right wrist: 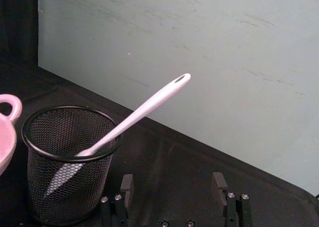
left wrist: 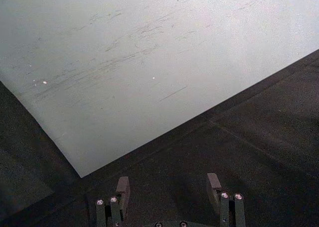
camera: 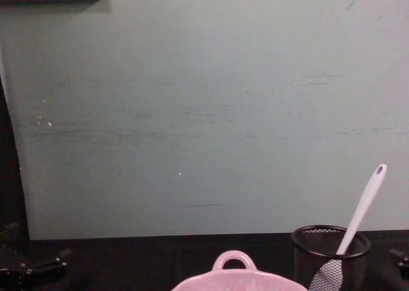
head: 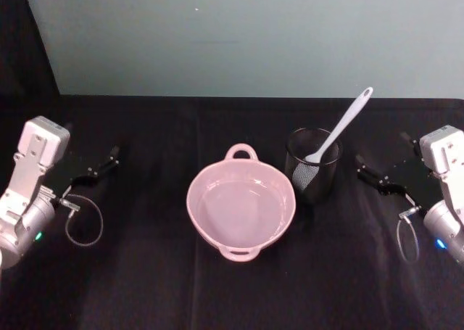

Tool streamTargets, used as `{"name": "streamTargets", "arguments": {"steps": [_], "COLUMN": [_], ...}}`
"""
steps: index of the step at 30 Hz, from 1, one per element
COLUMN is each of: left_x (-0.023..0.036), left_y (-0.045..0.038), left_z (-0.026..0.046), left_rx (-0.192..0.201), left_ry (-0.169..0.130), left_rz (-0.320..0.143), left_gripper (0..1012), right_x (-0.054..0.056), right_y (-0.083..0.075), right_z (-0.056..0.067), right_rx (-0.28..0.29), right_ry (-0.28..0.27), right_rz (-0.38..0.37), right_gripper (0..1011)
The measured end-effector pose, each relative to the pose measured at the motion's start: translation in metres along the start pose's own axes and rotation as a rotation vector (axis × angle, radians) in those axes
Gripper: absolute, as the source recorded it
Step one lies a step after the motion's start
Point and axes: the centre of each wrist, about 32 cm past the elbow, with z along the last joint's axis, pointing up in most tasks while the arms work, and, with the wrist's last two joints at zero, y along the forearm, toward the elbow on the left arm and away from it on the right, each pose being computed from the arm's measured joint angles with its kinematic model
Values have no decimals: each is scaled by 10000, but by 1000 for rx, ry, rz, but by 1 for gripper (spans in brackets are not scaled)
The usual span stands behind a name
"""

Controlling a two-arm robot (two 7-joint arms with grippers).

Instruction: Use the one hand to pick up the spoon and stir the clear water in the bowl.

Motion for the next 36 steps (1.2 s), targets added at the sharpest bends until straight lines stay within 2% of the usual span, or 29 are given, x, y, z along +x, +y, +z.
{"name": "streamTargets", "arguments": {"steps": [36], "left_x": [0], "left_y": [0], "left_z": [0], "left_rx": [0], "left_ry": [0], "left_rz": [0], "left_gripper": [1011], "right_x": [0], "right_y": [0], "right_z": [0], "right_rx": [0], "right_ry": [0], "right_rz": [0], "right_gripper": [1003]}}
